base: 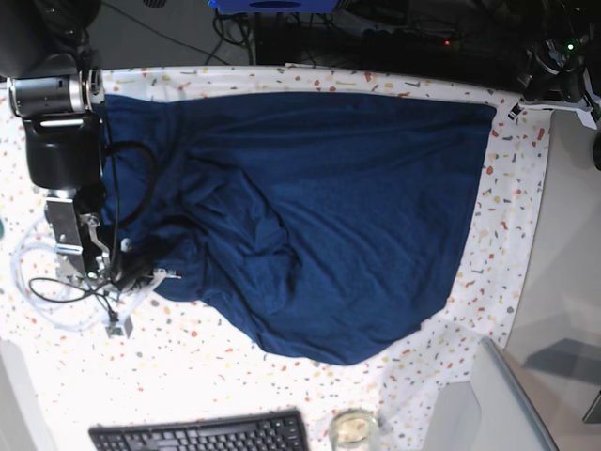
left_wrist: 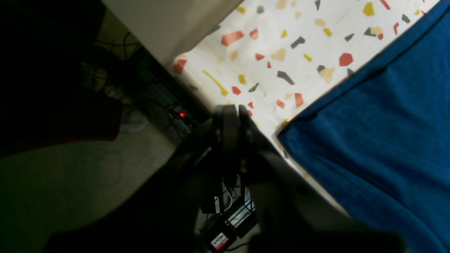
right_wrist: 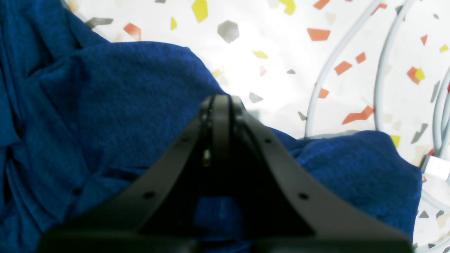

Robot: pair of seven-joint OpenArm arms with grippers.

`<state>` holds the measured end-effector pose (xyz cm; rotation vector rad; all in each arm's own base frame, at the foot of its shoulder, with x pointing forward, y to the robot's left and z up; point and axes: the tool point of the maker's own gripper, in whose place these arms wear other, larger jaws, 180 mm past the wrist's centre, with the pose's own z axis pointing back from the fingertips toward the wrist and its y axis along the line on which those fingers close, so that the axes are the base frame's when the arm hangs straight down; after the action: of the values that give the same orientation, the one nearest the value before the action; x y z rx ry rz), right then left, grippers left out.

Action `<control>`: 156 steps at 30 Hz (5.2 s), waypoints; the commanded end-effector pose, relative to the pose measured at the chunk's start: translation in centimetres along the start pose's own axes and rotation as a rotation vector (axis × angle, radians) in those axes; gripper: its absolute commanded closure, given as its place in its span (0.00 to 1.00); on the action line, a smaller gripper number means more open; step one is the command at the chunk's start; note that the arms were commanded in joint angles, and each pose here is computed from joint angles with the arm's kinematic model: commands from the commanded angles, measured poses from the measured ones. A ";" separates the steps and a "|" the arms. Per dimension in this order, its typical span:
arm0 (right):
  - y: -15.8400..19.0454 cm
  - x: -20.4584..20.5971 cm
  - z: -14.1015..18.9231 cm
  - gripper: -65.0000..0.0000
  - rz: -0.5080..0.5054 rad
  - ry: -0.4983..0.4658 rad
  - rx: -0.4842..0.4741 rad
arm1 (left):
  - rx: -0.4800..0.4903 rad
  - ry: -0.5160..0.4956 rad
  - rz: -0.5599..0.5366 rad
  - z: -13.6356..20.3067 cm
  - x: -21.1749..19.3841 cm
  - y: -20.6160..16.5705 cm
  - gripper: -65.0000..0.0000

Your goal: Layout the t-shirt on the table in an organized manner, then fold the t-shirt properly

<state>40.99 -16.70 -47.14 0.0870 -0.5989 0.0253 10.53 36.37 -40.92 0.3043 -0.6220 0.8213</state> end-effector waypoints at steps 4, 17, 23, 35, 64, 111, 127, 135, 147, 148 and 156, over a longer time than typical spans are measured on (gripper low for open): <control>-0.2 5.0 1.5 1.00 0.019 -0.125 -0.005 | -0.005 -0.033 -0.012 0.3 1.0 -0.1 1.00; 0.4 8.3 3.0 0.79 0.040 -0.166 -0.002 | -0.010 -0.037 -0.011 0.2 1.2 -0.3 1.00; -0.2 5.0 0.9 0.53 0.007 -0.069 -0.004 | -0.011 -0.037 -0.009 0.2 1.2 -0.4 1.00; -0.4 3.7 0.1 0.85 -0.006 -0.049 -0.005 | -0.010 -0.037 -0.010 0.2 1.2 -0.3 1.00; 0.4 2.6 -0.4 0.46 -0.024 -0.067 0.010 | -0.008 -0.035 -0.012 0.2 1.1 -0.2 1.00; 9.8 -1.3 6.5 0.95 0.146 -0.193 0.217 | -0.019 -0.047 -0.003 0.1 1.6 -0.8 1.00; 10.1 1.4 8.7 0.45 0.240 -0.243 0.203 | -0.011 -0.046 -0.002 0.1 1.6 -0.4 1.00; 4.2 2.0 2.8 0.45 0.126 -0.061 0.123 | -0.015 -0.044 -0.006 0.1 1.5 -0.6 1.00; 3.9 0.0 2.3 0.80 0.109 -0.017 0.124 | -0.015 -0.046 -0.009 0.1 1.6 -0.6 1.00; 3.9 0.0 2.3 0.91 0.109 -0.017 0.124 | -0.015 -0.046 -0.009 0.1 1.6 -0.6 1.00; 4.3 2.2 3.7 1.00 0.133 -0.095 0.123 | -0.011 -0.039 -0.008 0.0 1.4 -0.4 1.00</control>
<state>38.53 -12.64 -44.69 0.1622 -0.6227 0.1874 11.35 36.27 -40.86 0.2943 -0.6356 0.8194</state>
